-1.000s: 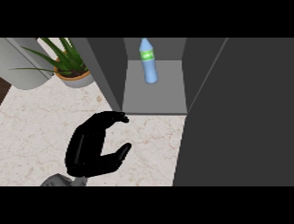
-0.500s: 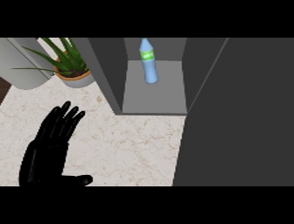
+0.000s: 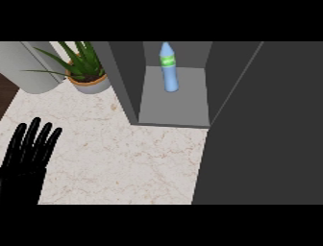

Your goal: Pick up the bottled water, place it into the cabinet and close the cabinet

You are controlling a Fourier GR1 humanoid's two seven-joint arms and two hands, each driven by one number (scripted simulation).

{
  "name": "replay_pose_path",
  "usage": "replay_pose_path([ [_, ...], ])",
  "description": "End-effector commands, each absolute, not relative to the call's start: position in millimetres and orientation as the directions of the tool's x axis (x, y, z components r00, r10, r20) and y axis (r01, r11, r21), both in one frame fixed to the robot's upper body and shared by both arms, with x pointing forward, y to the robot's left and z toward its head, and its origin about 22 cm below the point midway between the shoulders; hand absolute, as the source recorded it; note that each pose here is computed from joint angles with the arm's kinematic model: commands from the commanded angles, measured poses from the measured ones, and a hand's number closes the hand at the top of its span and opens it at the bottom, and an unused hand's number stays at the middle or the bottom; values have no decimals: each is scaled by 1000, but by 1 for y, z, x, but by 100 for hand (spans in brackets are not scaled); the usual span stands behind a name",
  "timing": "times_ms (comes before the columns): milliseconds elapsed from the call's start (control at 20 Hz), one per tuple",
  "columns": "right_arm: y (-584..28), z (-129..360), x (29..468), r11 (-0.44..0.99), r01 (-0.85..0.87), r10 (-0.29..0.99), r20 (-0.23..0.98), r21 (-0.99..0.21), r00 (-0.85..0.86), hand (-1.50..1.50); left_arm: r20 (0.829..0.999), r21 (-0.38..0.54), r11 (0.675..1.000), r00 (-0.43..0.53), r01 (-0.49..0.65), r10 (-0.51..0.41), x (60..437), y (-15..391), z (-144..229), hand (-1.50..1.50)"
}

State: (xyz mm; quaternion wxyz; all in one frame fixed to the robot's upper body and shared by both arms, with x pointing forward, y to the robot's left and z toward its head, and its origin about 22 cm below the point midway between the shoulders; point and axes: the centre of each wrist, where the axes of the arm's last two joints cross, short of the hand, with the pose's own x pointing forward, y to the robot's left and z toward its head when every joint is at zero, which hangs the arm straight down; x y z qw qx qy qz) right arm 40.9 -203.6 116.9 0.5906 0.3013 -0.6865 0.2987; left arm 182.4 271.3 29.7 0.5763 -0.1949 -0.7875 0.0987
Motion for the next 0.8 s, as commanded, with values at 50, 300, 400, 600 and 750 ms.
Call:
replay_pose_path([
  [50,-177,148,32,544,-837,-155,973,-59,-170,150,869,-378,906,-265,187,418,173,290,34,-150],
  [300,-166,147,32,538,-840,-291,951,71,-106,150,871,-376,902,-252,213,422,169,310,38,-150],
  [400,-163,139,37,532,-844,-278,956,70,-96,150,868,-371,897,-255,239,427,168,311,43,-150],
  [600,-163,139,44,505,-862,-248,963,38,-103,150,864,-374,889,-250,265,438,163,319,43,-150],
  [750,-165,140,50,508,-861,-191,974,-11,-125,150,866,-350,891,-263,290,425,169,325,53,-150],
])
